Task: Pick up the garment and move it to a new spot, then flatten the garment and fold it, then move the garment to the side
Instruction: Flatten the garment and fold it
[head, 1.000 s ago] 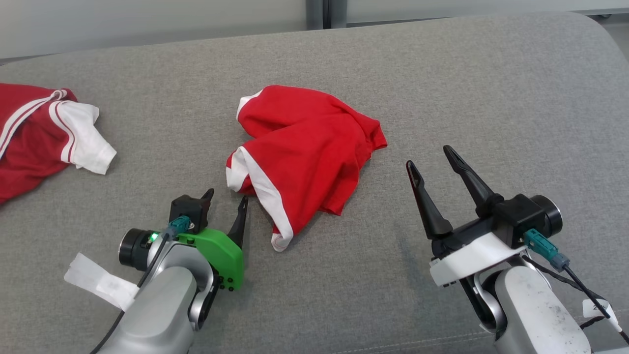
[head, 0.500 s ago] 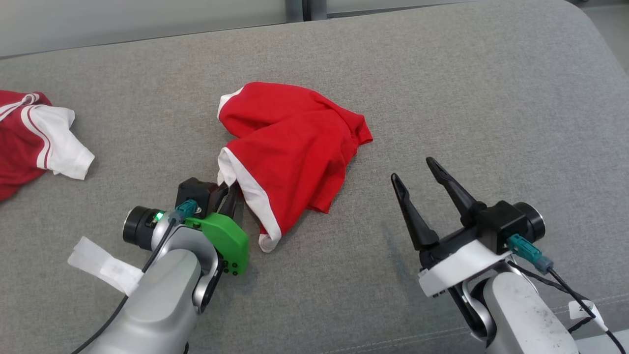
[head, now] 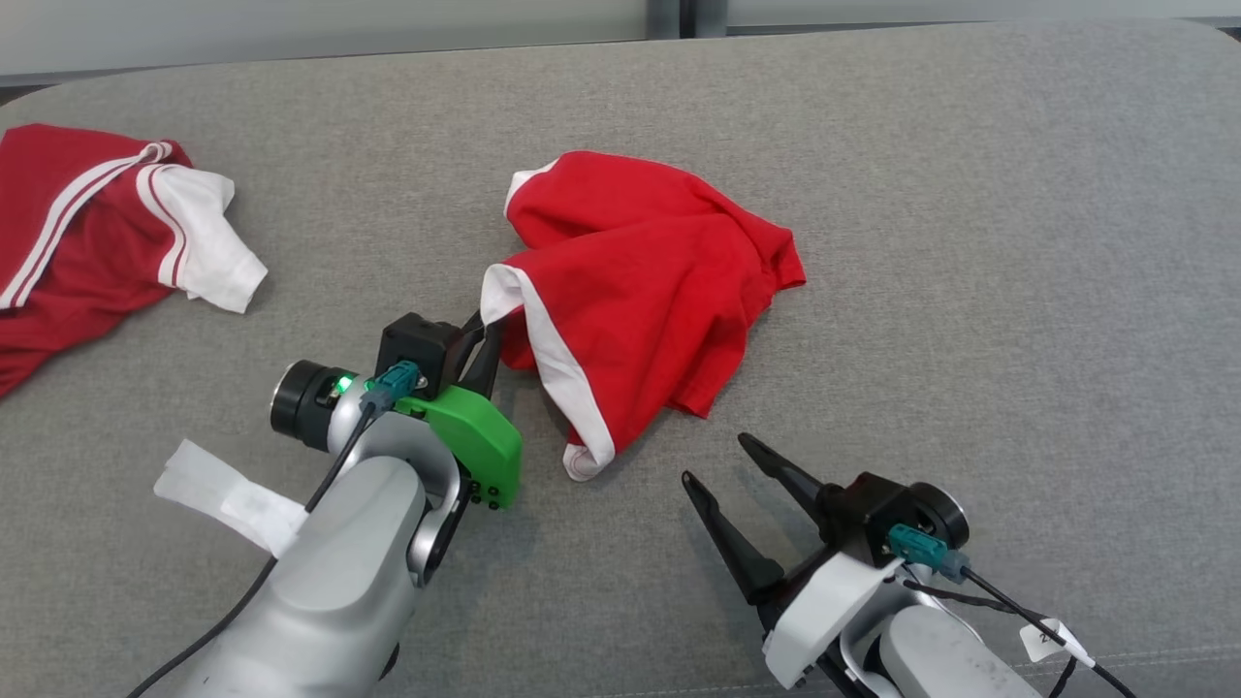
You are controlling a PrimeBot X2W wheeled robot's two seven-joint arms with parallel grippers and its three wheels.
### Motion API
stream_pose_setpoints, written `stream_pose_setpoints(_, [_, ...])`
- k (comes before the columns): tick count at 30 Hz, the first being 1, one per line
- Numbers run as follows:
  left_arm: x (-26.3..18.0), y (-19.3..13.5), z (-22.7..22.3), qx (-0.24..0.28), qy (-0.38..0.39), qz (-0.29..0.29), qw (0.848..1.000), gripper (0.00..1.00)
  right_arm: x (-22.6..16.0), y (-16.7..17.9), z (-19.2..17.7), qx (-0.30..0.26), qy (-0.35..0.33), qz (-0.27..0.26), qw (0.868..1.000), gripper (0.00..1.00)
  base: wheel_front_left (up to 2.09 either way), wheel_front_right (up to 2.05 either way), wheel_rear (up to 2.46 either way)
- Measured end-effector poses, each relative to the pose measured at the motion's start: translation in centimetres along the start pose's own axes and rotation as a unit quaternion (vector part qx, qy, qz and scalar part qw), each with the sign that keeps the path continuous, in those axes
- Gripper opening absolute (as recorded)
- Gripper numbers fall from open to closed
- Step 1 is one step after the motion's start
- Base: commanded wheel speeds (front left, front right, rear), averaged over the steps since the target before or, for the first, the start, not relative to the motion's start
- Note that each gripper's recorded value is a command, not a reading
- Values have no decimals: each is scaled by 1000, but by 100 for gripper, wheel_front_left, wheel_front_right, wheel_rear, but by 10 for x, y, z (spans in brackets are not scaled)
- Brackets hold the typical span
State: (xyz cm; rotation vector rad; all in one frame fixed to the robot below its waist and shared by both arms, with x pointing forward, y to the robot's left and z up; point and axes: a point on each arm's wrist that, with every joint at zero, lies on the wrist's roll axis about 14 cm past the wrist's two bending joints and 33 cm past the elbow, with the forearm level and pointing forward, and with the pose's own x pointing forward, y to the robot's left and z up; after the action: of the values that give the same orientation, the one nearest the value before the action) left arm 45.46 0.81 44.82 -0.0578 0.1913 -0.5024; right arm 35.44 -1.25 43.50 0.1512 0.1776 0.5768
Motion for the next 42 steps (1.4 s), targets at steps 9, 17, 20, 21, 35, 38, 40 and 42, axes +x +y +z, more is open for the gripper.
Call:
stream_pose_setpoints(9, [-11, 3, 3, -2, -9, 10, 1000, 0, 25, 31, -22, 10, 41, 70, 997, 100, 0, 0, 0])
stream_pose_setpoints(17, [-21, 19, -3, -1, -2, 27, 1000, 0, 49, 57, -19, 22, 41, 128, 991, 100, 0, 0, 0])
stream_pose_setpoints(20, [-21, 24, -5, -2, -1, 33, 999, 0, 53, 57, -31, 7, 62, 136, 989, 100, 0, 0, 0])
stream_pose_setpoints(21, [-21, 25, -5, -2, -1, 34, 999, 0, 53, 56, -36, 1, 70, 138, 988, 100, 0, 0, 0])
stream_pose_setpoints(35, [-16, 28, 1, -11, -11, 37, 999, 0, 72, 39, -36, -65, 78, 135, 986, 0, 0, 0, 0])
stream_pose_setpoints(38, [-13, 30, 10, -17, -26, 41, 999, 0, 83, 24, -12, -59, 43, 104, 992, 0, 0, 0, 0])
stream_pose_setpoints(40, [-11, 30, 18, -22, -38, 43, 998, 0, 91, 10, 15, -50, 3, 75, 996, 0, 0, 0, 0])
stream_pose_setpoints(42, [-8, 30, 27, -22, -52, 43, 998, 0, 99, -5, 51, -49, -48, 45, 997, 0, 0, 0, 0])
